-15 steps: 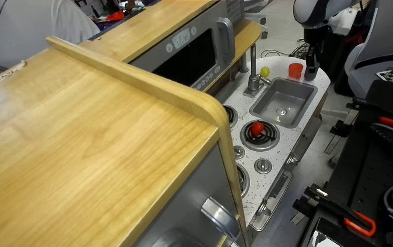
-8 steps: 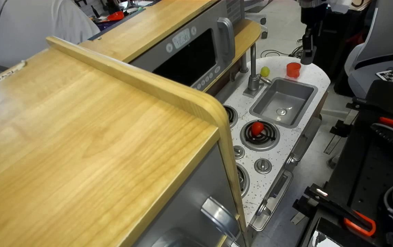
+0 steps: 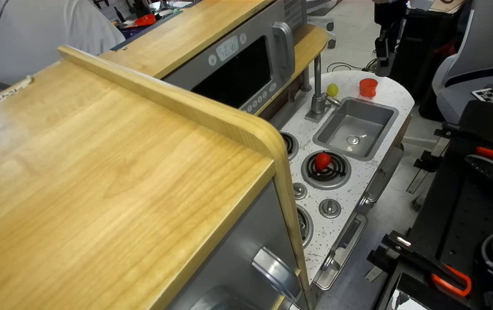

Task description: Put the grey cylinder in the orange mug, remove the cylinder from the mug

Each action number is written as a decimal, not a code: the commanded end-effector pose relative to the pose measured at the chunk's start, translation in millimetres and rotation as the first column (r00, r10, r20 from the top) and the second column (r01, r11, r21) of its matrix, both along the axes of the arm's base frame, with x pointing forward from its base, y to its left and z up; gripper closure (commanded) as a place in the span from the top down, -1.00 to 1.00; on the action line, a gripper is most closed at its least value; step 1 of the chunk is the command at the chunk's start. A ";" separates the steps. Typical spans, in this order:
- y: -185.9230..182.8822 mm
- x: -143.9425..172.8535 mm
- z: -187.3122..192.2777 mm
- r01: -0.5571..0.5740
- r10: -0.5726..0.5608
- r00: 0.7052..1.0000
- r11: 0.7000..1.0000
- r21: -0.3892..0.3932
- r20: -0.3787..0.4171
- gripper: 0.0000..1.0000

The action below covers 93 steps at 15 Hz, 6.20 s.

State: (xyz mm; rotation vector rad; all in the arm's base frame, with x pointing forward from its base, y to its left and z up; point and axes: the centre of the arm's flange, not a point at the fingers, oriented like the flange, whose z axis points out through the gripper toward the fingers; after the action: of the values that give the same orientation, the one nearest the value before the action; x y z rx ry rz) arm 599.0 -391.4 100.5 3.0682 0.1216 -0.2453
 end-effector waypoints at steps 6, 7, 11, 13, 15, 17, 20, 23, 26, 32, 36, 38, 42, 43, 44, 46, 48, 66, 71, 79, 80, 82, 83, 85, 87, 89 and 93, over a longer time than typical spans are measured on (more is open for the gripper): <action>-8.0 39.0 -25.3 0.063 -0.063 0.998 0.997 -0.034 -0.003 -0.56; -7.4 41.6 -28.7 0.070 -0.070 0.998 0.997 -0.034 -0.001 -0.56; -4.8 48.1 -39.0 0.081 -0.080 0.997 0.996 -0.043 0.003 -0.56; -3.7 49.4 -43.1 0.085 -0.085 0.996 0.995 -0.044 -0.002 -0.56; -4.4 48.4 -46.7 0.101 -0.102 0.995 0.994 -0.045 -0.023 0.49; -6.5 46.3 -50.0 0.112 -0.113 0.993 0.993 -0.037 -0.043 0.73; -8.0 43.3 -48.6 0.119 -0.121 0.991 0.992 -0.030 -0.063 1.00; -5.6 40.3 -30.8 0.111 -0.112 0.992 0.993 -0.025 -0.051 1.00; -2.9 35.9 -6.8 0.106 -0.107 0.994 0.994 -0.031 -0.028 1.00; -4.4 40.4 -15.0 0.104 -0.105 0.994 0.994 -0.037 -0.006 1.00; -4.2 39.8 -19.1 0.100 -0.100 0.995 0.994 -0.036 -0.011 1.00; -3.5 41.0 -24.5 0.099 -0.100 0.995 0.994 -0.040 -0.013 1.00; -0.7 42.5 -35.2 0.097 -0.098 0.995 0.995 -0.039 -0.024 1.00; -0.3 42.4 -38.1 0.094 -0.095 0.995 0.995 -0.038 -0.025 1.00; 0.1 42.5 -40.7 0.092 -0.093 0.995 0.995 -0.040 -0.026 1.00; -0.8 43.0 -46.6 0.089 -0.090 0.995 0.995 -0.040 -0.031 1.00; -3.4 44.4 -53.3 0.087 -0.089 0.995 0.995 -0.039 -0.034 1.00; 0.3 65.5 -75.8 0.062 -0.063 0.998 0.997 -0.038 -0.022 -0.11; -1.7 66.2 -68.4 0.071 -0.072 0.997 0.996 -0.049 -0.015 -0.56; 24.4 66.4 12.4 0.042 -0.041 0.999 0.998 0.047 -0.023 -0.56; 25.5 63.3 22.7 0.038 -0.037 0.999 0.998 0.053 -0.026 -0.56; 23.0 50.1 23.1 0.033 -0.031 0.999 0.998 0.050 -0.036 -0.56; 21.5 46.8 23.1 0.033 -0.031 0.999 0.998 0.050 -0.041 -0.56; 14.8 39.3 21.7 0.047 -0.046 0.998 0.998 0.030 -0.044 -0.56; 6.9 30.9 19.1 0.071 -0.070 0.996 0.997 0.017 -0.061 -0.56; 0.0 20.1 18.7 0.094 -0.092 0.993 0.995 0.016 -0.074 -0.56; -13.7 -9.4 2.3 0.134 -0.132 0.984 0.991 0.013 -0.116 -0.56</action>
State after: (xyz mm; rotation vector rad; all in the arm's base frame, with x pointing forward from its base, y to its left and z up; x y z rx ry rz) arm 624.8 -407.4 101.2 3.0813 -0.0267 -0.3742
